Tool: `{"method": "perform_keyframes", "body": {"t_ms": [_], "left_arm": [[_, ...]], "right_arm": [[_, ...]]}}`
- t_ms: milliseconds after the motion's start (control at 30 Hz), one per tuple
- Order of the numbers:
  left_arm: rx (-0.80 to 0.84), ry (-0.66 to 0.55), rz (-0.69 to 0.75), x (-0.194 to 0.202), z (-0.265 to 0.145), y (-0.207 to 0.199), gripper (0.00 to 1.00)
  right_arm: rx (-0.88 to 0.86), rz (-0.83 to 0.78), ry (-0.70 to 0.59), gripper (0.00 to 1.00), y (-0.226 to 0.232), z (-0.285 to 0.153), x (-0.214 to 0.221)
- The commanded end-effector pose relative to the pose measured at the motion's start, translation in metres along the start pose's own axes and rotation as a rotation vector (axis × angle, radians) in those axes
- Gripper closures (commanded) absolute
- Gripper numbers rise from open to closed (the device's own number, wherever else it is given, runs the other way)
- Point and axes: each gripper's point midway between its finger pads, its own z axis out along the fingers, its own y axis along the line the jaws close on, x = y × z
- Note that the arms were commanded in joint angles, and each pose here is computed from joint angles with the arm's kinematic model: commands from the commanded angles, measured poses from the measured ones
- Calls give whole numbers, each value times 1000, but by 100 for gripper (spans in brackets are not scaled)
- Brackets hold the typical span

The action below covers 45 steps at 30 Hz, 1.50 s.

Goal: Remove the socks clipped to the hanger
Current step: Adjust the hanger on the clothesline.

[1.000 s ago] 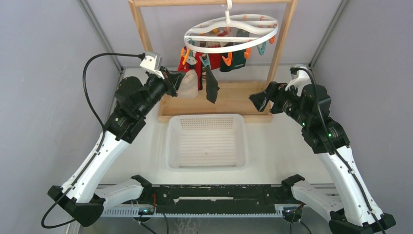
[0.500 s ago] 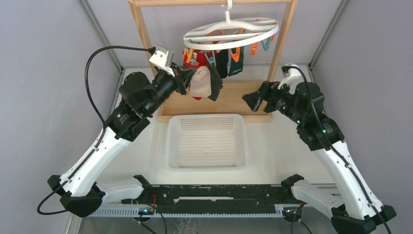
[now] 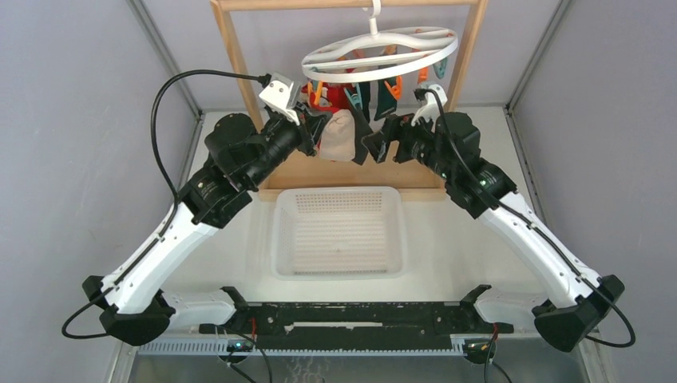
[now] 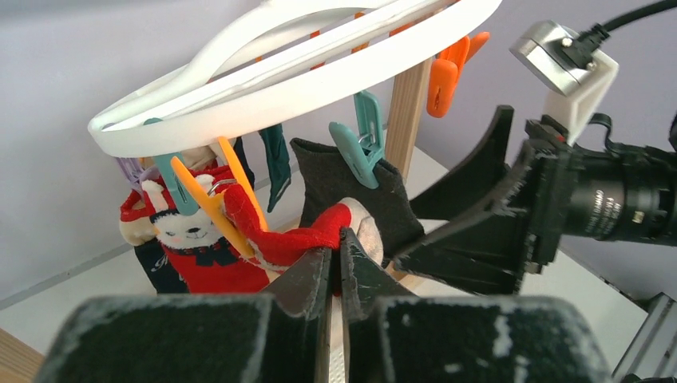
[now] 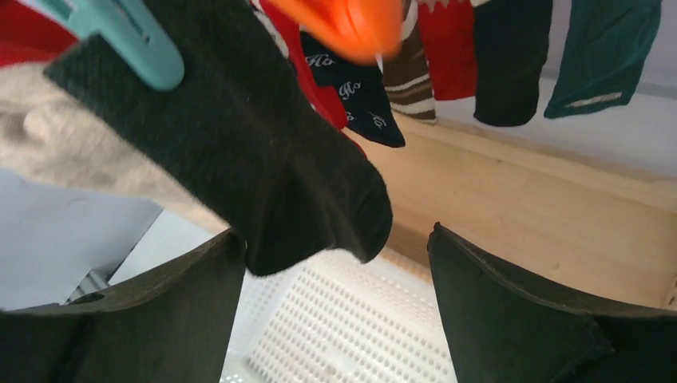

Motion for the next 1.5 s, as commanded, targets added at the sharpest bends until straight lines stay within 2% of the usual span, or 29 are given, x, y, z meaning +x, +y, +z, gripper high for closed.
{"method": "perform_keyframes", "body": {"t_ms": [0, 133, 233, 300, 400, 500, 533, 867, 900, 933, 967, 1467], "left_arm": [[-1, -74, 20, -33, -7, -3, 91], [4, -66, 28, -32, -5, -5, 91], [7, -60, 30, -30, -2, -7, 91], [7, -57, 33, -30, -2, -8, 91], [11, -51, 35, -28, 0, -10, 91], [11, -43, 41, -28, 0, -12, 87], [7, -43, 42, -28, 0, -12, 82], [-46, -52, 40, -31, -6, -2, 28], [-54, -47, 42, -30, -7, 0, 19], [-65, -44, 42, -29, -7, 2, 5], [-76, -45, 42, -30, -8, 4, 1], [-318, -51, -9, -25, -32, 62, 0]], "right_arm": [[-29, -72, -146, 10, 11, 10, -48], [-62, -76, -163, 12, 16, 19, -52], [-88, -77, -165, 22, 19, 25, -52], [-101, -75, -163, 39, 21, 30, -51], [-95, -64, -158, 73, 19, 34, -50], [-71, -41, -150, 90, 11, 36, -49], [-63, -27, -151, 98, 7, 35, -50], [-72, 97, -184, 100, -28, 22, -64], [-76, 108, -189, 100, -31, 20, -66], [-78, 118, -190, 100, -34, 20, -66], [-78, 127, -193, 100, -38, 19, -68], [-93, 248, -217, 100, -80, 16, -80]]}}
